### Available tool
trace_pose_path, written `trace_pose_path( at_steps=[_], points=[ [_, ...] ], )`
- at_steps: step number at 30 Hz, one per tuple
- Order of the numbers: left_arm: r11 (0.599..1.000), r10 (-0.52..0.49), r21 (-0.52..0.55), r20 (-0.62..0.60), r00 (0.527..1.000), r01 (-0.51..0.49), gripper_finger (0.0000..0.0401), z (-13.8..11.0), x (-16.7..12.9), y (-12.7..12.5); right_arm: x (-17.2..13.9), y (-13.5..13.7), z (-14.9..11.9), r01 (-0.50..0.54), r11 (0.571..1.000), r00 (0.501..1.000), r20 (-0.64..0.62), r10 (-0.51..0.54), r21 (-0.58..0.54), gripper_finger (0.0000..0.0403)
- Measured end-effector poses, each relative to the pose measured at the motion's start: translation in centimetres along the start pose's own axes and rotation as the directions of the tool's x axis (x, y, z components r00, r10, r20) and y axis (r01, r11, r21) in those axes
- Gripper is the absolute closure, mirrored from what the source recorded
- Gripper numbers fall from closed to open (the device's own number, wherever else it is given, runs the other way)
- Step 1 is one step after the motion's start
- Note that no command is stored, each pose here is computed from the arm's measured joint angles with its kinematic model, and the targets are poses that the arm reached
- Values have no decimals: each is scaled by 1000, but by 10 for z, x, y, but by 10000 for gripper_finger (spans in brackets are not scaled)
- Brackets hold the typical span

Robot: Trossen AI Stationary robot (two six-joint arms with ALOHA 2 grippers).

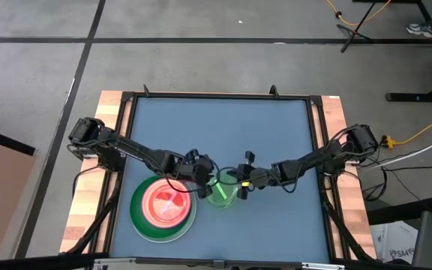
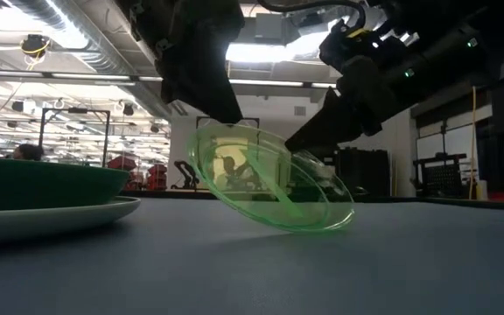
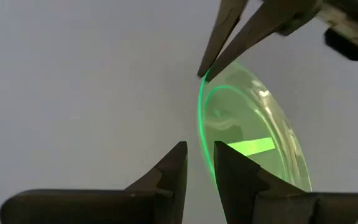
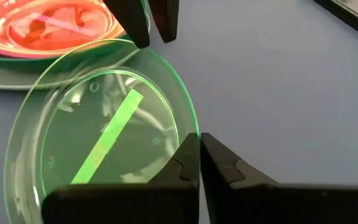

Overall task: Stack plastic plates
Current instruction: Stack the green plate on top of the pink plate

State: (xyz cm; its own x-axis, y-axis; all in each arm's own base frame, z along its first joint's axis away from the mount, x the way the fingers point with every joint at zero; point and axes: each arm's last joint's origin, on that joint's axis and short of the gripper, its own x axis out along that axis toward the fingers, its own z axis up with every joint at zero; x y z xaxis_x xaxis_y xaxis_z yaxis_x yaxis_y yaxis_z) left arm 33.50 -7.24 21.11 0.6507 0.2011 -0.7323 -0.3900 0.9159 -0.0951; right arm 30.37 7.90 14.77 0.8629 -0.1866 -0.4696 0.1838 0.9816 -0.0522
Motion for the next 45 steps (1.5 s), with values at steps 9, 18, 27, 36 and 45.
trace_pose_path(
  at_steps=[9, 18, 27, 36, 45],
  points=[
    [998, 23, -62, -49, 999, -26, 329, -5, 0, 3, 0, 0, 2, 12, 1000, 1000, 19, -12, 8, 403],
    [993, 25, -115, -84, 996, -35, 329, -8, -1, 4, 0, -1, 2, 35, 999, 999, 25, -35, 14, 403],
    [995, 6, -98, -144, 990, -21, 329, -15, 4, 1, 0, -1, 3, 36, 999, 999, 31, -37, 19, 403],
    [995, -12, -97, -158, 987, -3, 329, -17, 8, -2, 0, 0, 4, 33, 999, 998, 43, -34, 26, 403],
    [995, -7, -99, -156, 988, -8, 330, -17, 8, -1, 0, 0, 4, 31, 999, 999, 43, -32, 26, 403]
  ],
)
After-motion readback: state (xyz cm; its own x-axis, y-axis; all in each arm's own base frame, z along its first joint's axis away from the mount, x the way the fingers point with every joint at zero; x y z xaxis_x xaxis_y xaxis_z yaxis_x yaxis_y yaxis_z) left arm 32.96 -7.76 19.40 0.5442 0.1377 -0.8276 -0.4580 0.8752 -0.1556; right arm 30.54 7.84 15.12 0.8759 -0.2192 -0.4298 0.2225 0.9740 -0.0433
